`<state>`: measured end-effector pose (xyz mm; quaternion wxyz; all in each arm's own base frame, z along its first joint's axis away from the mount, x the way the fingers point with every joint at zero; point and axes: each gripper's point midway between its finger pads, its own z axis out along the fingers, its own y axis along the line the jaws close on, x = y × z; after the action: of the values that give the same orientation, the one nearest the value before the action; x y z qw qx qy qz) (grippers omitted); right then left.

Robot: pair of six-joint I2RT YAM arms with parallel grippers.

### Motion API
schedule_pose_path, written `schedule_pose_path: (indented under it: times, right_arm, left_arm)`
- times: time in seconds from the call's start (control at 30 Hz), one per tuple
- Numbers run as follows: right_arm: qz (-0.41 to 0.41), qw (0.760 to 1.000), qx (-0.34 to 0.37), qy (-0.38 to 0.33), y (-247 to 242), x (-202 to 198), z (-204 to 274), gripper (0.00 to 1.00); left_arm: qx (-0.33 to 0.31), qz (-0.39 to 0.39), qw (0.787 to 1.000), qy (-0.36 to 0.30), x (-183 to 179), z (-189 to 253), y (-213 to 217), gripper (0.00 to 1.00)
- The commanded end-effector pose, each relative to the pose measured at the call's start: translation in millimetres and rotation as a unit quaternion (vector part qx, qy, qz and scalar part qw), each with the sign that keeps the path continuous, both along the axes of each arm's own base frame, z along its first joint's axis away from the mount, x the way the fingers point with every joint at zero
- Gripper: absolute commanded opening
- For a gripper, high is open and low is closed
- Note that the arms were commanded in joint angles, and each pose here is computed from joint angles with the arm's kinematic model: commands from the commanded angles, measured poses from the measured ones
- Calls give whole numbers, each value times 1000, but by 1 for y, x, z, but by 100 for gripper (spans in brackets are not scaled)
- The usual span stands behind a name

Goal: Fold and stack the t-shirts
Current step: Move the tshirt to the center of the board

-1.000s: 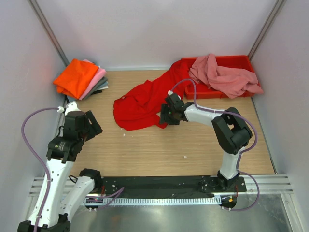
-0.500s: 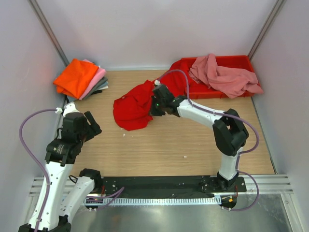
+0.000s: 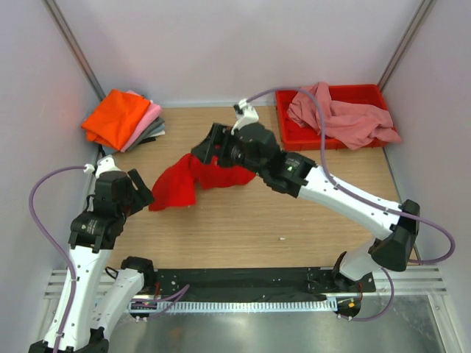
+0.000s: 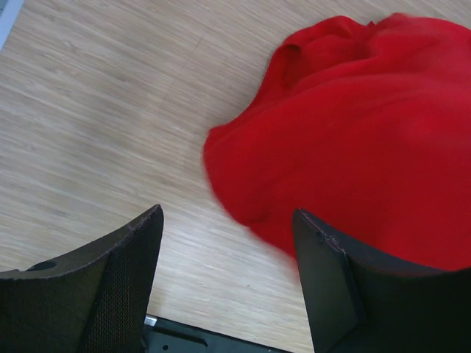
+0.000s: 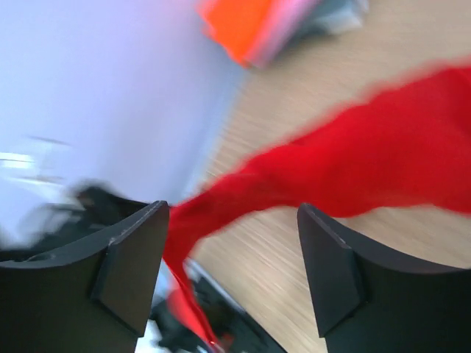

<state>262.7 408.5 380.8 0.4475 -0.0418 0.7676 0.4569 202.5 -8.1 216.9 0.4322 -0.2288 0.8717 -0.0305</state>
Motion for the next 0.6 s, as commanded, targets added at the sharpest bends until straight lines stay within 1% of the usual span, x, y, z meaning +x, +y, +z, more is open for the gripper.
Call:
schedule_pose_path:
  times: [0.0, 0.03, 0.07, 0.13, 0.17, 0.2, 0.27, 0.33, 0.37, 0.4, 0.43, 0.5, 0.53, 0.57]
  right_arm:
    - [-57, 982, -143, 114, -25, 3, -153, 77]
    - [-63, 979, -148, 127, -31, -1, -168, 78]
    - [-81, 972, -173, 138, -50, -6, -193, 79]
    - [-98, 966, -188, 147, -69, -12, -210, 80]
    - [-115, 959, -210, 153, -85, -17, -231, 81]
    - [-123, 959, -208, 148, -94, -19, -229, 82]
    - [-157, 947, -239, 147, -123, -17, -243, 88]
    - [-173, 940, -251, 152, -141, -11, -250, 89]
    - [-176, 937, -259, 157, -150, -9, -257, 89]
    - [-186, 934, -255, 167, -164, 2, -261, 89]
    - [-190, 935, -249, 169, -170, 8, -265, 87]
    - [-191, 936, -235, 181, -182, 24, -269, 83]
    - [-187, 937, -232, 183, -179, 32, -274, 79]
    - [-186, 938, -229, 184, -179, 39, -275, 78]
  left_arm:
    - [-2, 12, 1000, -17, 5, 8, 3, 72]
    - [0, 10, 1000, -13, 6, 7, 2, 72]
    - [-1, 11, 1000, -11, 6, 6, 2, 72]
    - [-1, 6, 1000, -1, 7, 5, 0, 70]
    - [-4, 2, 1000, 1, 7, 5, -1, 69]
    - [-9, -5, 1000, 4, 6, 5, -5, 67]
    - [-13, -14, 1000, 3, 5, 9, -8, 66]
    - [-12, -21, 1000, 2, 3, 11, -10, 67]
    - [-12, -26, 1000, 4, 2, 9, -12, 67]
    - [-13, -29, 999, 7, 2, 5, -13, 67]
    - [-19, -35, 999, 2, 6, 4, -17, 67]
    - [-18, -45, 999, 13, 8, 0, -20, 67]
    - [-17, -45, 999, 16, 9, -1, -20, 67]
    - [-17, -45, 999, 19, 9, -3, -20, 67]
